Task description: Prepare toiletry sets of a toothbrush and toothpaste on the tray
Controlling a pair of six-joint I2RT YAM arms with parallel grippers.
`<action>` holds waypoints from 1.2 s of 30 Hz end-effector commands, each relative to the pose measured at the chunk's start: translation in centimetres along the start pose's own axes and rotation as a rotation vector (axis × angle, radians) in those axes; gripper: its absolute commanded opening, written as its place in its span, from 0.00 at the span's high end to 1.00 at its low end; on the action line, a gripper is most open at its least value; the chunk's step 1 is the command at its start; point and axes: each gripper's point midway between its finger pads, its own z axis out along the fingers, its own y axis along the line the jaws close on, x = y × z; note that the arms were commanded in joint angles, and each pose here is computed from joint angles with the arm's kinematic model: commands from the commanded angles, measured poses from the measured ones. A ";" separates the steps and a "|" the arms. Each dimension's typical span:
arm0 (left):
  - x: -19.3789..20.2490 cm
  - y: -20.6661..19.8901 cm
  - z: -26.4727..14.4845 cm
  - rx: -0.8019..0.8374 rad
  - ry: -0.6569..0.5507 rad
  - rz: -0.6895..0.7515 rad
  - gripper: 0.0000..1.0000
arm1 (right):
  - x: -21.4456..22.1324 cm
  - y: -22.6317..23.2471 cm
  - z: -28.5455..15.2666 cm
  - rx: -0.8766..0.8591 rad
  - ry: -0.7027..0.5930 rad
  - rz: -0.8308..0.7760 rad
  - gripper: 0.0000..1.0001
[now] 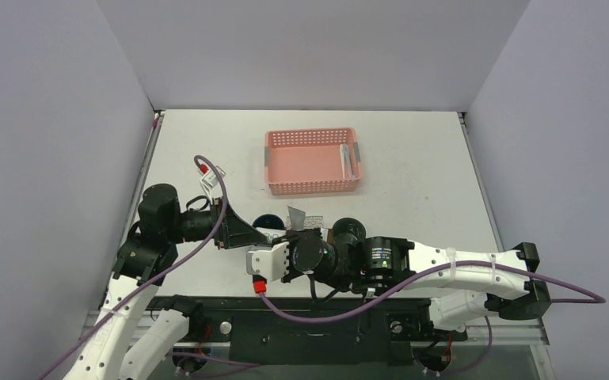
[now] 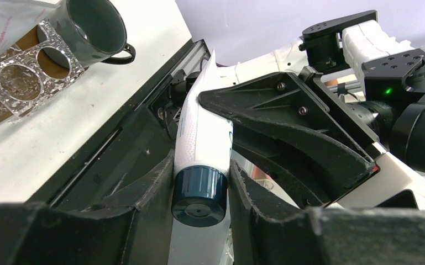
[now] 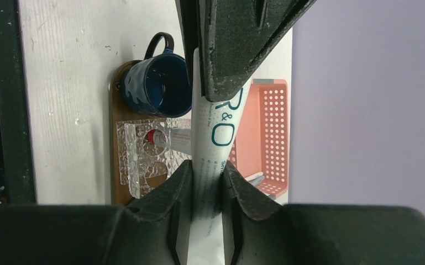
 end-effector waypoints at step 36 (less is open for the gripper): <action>-2.1 -1.8 0.2 0.093 -0.104 0.178 1.00 | 3.3 -10.0 -7.2 0.279 -0.561 0.954 0.41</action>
